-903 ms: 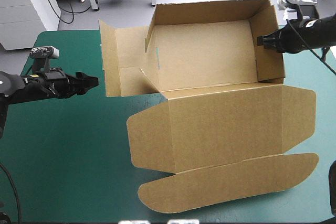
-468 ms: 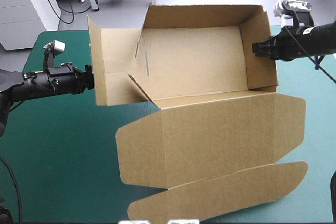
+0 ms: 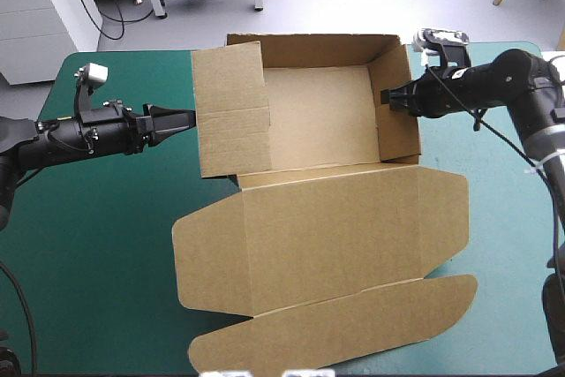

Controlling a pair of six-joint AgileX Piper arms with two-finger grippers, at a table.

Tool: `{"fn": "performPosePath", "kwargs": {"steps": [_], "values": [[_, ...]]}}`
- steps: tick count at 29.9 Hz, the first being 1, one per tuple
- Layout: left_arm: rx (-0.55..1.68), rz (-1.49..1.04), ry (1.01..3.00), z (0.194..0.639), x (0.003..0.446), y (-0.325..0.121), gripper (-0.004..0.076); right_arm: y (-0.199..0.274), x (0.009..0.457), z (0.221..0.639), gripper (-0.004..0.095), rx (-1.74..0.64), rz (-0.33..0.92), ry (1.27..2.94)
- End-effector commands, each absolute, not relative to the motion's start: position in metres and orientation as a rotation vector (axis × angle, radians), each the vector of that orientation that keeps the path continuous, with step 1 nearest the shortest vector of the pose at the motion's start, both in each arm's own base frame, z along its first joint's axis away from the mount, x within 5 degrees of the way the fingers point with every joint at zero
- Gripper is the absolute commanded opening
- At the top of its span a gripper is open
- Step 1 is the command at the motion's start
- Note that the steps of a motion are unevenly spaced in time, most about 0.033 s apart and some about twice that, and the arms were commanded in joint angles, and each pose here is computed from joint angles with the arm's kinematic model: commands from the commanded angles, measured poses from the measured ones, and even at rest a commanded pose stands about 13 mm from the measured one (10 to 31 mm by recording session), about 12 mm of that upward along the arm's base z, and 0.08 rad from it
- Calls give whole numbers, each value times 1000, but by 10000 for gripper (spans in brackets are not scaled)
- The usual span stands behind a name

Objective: Fold the box

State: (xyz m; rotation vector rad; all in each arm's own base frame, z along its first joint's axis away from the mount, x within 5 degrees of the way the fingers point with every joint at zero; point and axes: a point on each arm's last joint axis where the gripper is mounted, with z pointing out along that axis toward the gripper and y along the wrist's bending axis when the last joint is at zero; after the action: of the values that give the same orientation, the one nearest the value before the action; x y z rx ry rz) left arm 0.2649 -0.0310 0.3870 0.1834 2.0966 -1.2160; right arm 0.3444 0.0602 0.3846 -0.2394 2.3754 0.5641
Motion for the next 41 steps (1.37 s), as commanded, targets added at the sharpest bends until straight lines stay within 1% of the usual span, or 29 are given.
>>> {"fn": "performPosePath", "kwargs": {"steps": [1, 8, 15, 19, 24, 26, 31, 36, 37, 39, 41], "values": [[285, -1331, 2006, 410, 250, -43, 534, 78, 348, 398, -17, -198, 637, 2268], [308, -1283, 2045, 407, 248, -42, 532, 104, 366, 374, -18, -187, 688, 2296], [326, -1087, 2264, 387, 247, -36, 526, 129, 370, 365, -17, -212, 729, 2282], [334, -1036, 2318, 382, 247, -42, 520, 150, 369, 359, -16, -262, 723, 2271], [319, -839, 2458, 369, 248, -51, 499, 174, 367, 347, -15, -311, 669, 2306], [278, -739, 2502, 365, 250, -53, 488, 181, 365, 342, -15, -336, 659, 2319], [114, -526, 2532, 360, 257, -55, 482, 196, 360, 339, -15, -363, 675, 2319], [-12, -400, 2548, 355, 263, -53, 482, 208, 354, 339, -15, -393, 695, 2320], [-32, -400, 2554, 353, 264, -53, 476, 209, 353, 339, -15, -397, 697, 2321], [-57, -408, 2554, 352, 266, -53, 435, 212, 351, 339, -15, -408, 704, 2325], [-83, -409, 2559, 351, 268, -53, 340, 212, 350, 339, -15, -402, 708, 2332]]}}
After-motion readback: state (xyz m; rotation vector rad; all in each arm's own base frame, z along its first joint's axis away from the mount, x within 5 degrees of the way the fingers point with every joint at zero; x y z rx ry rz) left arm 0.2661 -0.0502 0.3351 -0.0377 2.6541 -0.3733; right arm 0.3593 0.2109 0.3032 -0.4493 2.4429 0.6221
